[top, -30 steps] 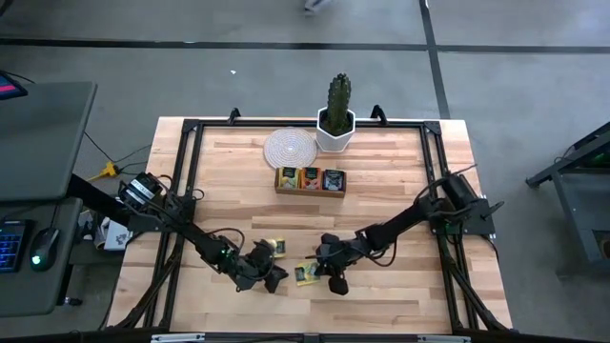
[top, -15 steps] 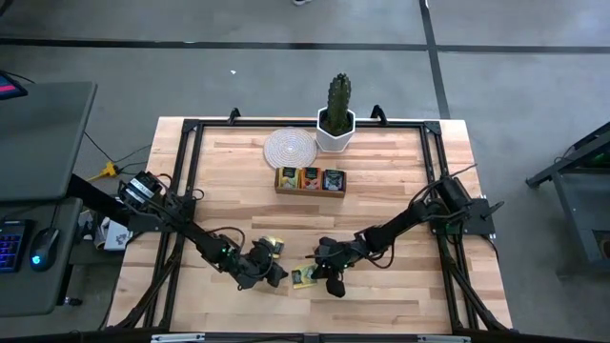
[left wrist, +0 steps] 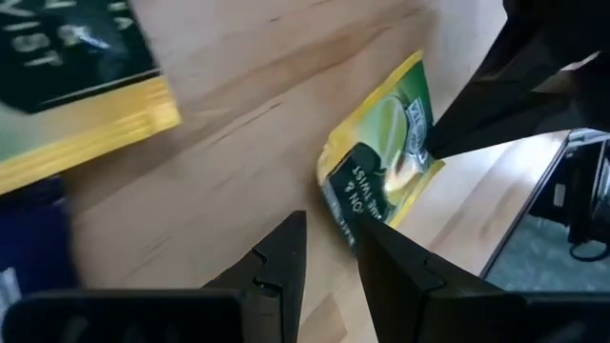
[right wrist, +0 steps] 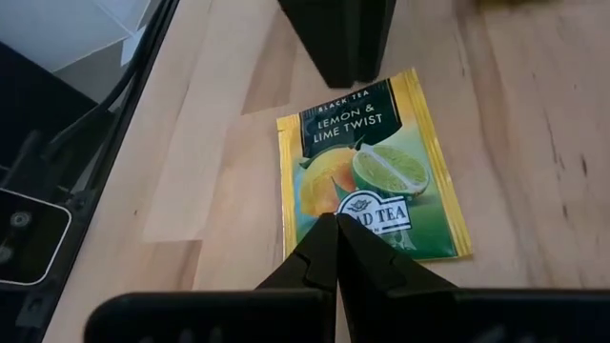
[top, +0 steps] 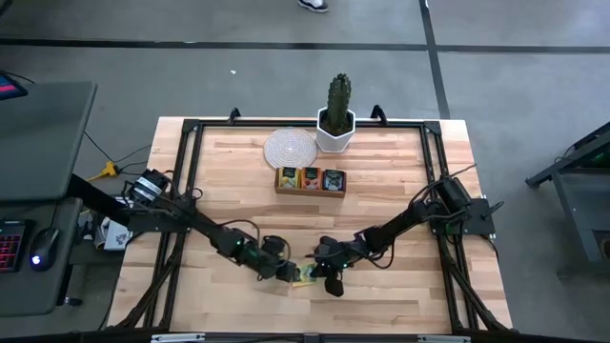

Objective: Pick & Place Tea
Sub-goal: Put the yellow tea bag into the left section of the wooden organizer

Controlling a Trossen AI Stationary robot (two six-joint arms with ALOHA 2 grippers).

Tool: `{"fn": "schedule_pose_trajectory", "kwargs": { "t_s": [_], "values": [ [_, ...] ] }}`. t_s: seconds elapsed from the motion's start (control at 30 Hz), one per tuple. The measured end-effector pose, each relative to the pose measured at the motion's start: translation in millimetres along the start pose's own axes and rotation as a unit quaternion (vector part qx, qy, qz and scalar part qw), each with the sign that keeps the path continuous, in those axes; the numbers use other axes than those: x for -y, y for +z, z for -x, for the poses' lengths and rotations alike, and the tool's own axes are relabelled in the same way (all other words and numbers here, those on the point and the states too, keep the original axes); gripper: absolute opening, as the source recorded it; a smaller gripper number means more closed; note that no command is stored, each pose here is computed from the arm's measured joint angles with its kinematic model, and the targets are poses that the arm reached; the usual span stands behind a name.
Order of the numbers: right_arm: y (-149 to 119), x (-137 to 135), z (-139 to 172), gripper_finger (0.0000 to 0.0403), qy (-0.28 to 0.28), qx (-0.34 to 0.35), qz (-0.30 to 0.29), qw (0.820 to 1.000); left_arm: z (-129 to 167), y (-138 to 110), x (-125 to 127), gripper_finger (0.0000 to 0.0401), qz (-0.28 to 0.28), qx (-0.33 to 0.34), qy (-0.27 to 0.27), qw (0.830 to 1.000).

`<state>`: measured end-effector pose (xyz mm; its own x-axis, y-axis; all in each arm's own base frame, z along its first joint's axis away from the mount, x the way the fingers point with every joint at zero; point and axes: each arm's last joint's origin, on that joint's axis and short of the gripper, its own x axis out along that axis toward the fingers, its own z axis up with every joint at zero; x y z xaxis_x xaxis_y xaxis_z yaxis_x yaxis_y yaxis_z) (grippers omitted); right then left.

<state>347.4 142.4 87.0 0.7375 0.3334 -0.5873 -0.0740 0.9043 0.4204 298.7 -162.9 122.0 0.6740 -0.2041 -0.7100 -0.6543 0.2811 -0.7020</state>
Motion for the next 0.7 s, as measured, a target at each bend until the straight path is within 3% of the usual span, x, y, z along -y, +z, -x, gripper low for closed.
{"fn": "schedule_pose_trajectory", "kwargs": {
  "t_s": [0.33, 0.7],
  "values": [
    [9.0, -4.0, -2.6, 0.0, -0.009, 0.017, 0.004, 1.0, -14.5, 1.0, 3.5, 0.0095, 0.011, -0.029, -0.001, 1.0],
    [7.4, -6.0, -2.9, 0.0, -0.017, 0.005, -0.009, 1.0, -15.1, 1.7, 1.4, 0.0095, 0.008, -0.011, 0.007, 1.0]
  ]
}}
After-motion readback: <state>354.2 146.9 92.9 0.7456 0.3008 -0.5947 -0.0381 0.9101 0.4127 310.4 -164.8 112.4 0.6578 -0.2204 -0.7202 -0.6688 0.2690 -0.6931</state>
